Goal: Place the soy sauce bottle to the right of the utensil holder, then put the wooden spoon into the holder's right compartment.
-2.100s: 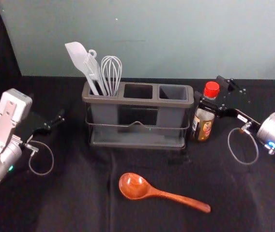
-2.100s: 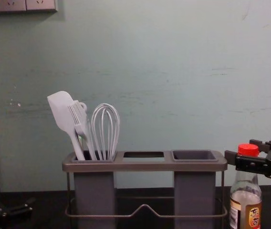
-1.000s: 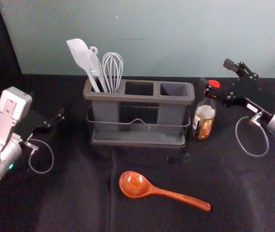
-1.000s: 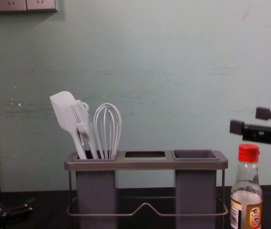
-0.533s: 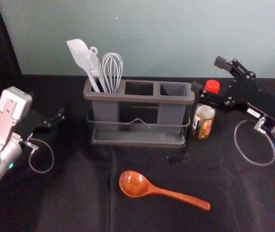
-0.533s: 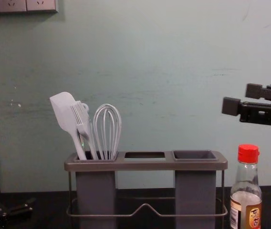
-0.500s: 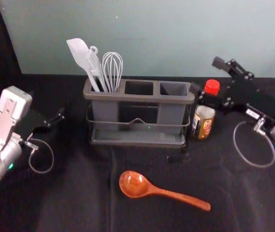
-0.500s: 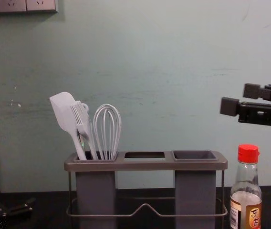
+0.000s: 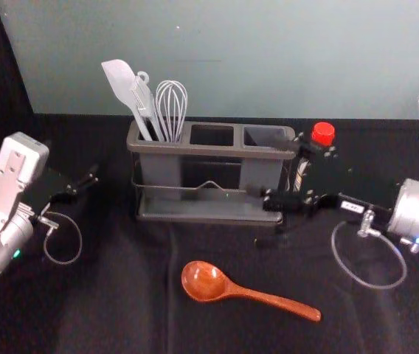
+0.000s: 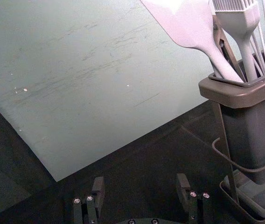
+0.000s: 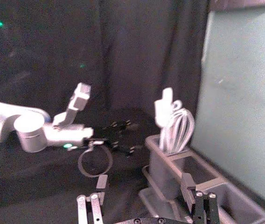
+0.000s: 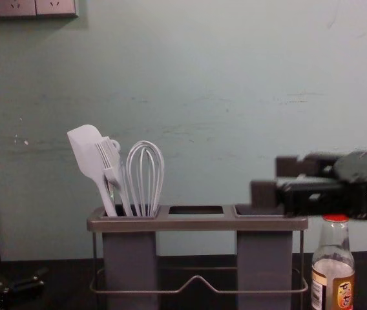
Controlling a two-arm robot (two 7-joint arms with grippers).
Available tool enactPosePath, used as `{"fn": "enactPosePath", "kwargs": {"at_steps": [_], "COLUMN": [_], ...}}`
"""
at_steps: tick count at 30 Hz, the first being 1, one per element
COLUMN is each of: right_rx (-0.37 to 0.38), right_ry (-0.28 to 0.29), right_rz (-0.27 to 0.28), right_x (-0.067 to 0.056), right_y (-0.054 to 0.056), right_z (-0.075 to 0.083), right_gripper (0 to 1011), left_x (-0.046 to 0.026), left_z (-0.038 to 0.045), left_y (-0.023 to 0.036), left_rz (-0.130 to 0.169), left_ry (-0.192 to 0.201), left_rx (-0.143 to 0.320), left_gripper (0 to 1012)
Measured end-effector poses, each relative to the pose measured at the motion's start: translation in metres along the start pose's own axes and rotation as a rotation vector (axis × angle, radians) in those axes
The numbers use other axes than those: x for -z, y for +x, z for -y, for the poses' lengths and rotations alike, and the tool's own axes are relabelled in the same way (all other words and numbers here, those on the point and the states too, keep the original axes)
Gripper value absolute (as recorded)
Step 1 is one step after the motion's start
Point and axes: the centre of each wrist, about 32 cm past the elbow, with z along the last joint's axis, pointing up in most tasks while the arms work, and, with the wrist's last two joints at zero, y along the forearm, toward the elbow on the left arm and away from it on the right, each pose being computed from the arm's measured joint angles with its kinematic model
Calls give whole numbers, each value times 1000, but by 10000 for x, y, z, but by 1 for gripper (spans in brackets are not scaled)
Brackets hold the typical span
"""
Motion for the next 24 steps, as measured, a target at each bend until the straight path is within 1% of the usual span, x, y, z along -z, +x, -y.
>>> {"fn": "enactPosePath", "kwargs": {"at_steps": [1, 2, 4, 8, 9, 10, 11, 12, 14, 15, 17, 18, 21, 22, 24], "right_rx": [-19, -19, -49, -79, -92, -99, -112, -118, -128, -140, -151, -161, -176, -188, -196], "right_ry": [-18, -18, -52, -101, -134, -151, -187, -208, -244, -276, -306, -336, -377, -401, -423], "right_rz": [-19, -19, -63, -110, -131, -139, -154, -161, -167, -170, -168, -164, -156, -150, -145], "right_x": [-2, -2, 22, 49, 55, 54, 57, 64, 68, 73, 78, 84, 98, 108, 122], "right_y": [-5, -5, -8, -8, -6, -3, -4, -5, 0, 2, 2, 2, -2, -9, -7], "right_z": [-42, -42, -126, -231, -292, -323, -383, -413, -470, -521, -574, -621, -688, -736, -772], "right_gripper": [1000, 1000, 1000, 1000, 1000, 1000, 1000, 1000, 1000, 1000, 1000, 1000, 1000, 1000, 1000], "left_x": [0, 0, 0, 0, 0, 0, 0, 0, 0, 0, 0, 0, 0, 0, 0], "left_z": [0, 0, 0, 0, 0, 0, 0, 0, 0, 0, 0, 0, 0, 0, 0], "left_y": [0, 0, 0, 0, 0, 0, 0, 0, 0, 0, 0, 0, 0, 0, 0], "left_rz": [0, 0, 0, 0, 0, 0, 0, 0, 0, 0, 0, 0, 0, 0, 0], "left_ry": [0, 0, 0, 0, 0, 0, 0, 0, 0, 0, 0, 0, 0, 0, 0], "left_rx": [0, 0, 0, 0, 0, 0, 0, 0, 0, 0, 0, 0, 0, 0, 0], "left_gripper": [1005, 1005, 1005, 1005, 1005, 1005, 1005, 1005, 1005, 1005, 1005, 1005, 1005, 1005, 1005]}}
